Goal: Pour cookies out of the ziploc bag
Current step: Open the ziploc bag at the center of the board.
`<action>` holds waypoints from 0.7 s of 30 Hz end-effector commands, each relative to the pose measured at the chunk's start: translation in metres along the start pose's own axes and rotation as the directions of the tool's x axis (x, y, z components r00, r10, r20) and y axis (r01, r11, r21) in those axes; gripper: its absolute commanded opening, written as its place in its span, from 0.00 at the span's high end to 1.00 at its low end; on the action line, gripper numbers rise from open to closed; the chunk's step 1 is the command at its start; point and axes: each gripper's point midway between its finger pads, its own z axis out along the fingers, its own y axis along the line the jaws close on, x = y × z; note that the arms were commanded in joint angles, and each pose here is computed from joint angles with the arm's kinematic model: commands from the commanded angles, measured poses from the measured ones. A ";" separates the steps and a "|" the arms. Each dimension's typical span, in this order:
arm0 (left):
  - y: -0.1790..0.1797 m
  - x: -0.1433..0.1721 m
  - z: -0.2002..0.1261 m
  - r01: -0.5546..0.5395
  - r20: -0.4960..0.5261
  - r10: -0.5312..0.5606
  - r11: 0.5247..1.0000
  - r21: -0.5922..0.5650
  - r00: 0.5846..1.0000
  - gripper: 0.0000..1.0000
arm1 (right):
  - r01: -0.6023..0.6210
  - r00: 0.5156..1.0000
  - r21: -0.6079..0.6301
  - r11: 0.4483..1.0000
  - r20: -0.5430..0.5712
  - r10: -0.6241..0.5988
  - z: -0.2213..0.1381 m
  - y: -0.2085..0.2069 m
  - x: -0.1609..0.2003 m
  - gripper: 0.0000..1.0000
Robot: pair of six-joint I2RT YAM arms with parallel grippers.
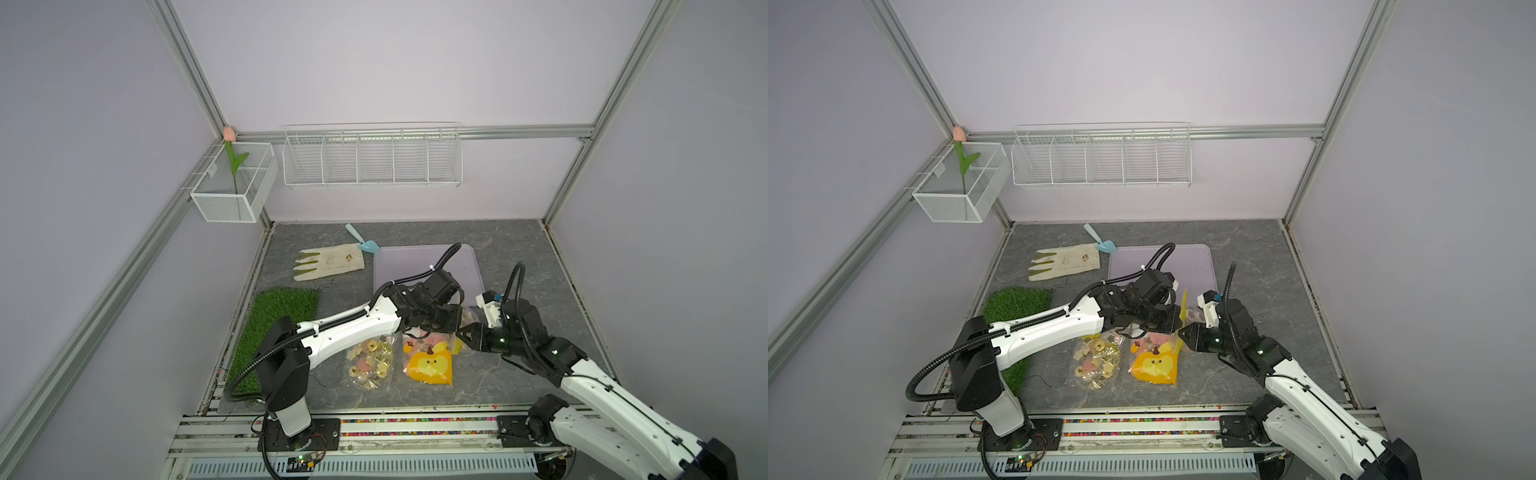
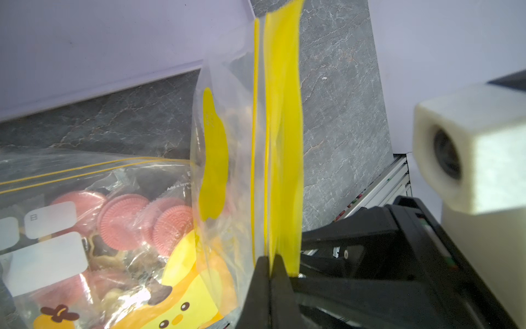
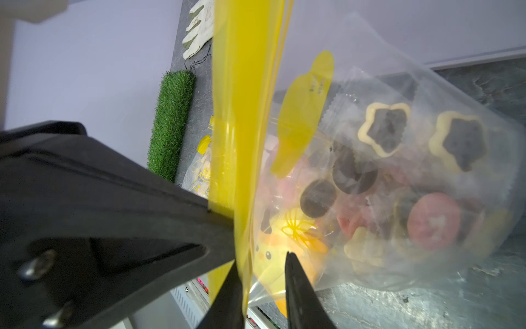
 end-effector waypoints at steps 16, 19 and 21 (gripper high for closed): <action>-0.017 -0.007 -0.013 0.010 0.029 -0.012 0.997 0.074 0.999 1.00 | -0.019 1.000 -0.021 1.000 -0.017 0.018 0.010 0.002 0.001 0.78; -0.016 -0.006 -0.012 0.011 0.023 -0.013 0.997 0.072 1.000 1.00 | -0.022 1.000 -0.041 0.999 -0.008 0.022 0.010 0.006 -0.001 0.81; -0.015 -0.006 -0.012 0.013 0.023 -0.015 0.997 0.071 1.000 1.00 | -0.020 1.000 -0.052 0.998 -0.001 0.020 0.010 0.008 -0.003 0.83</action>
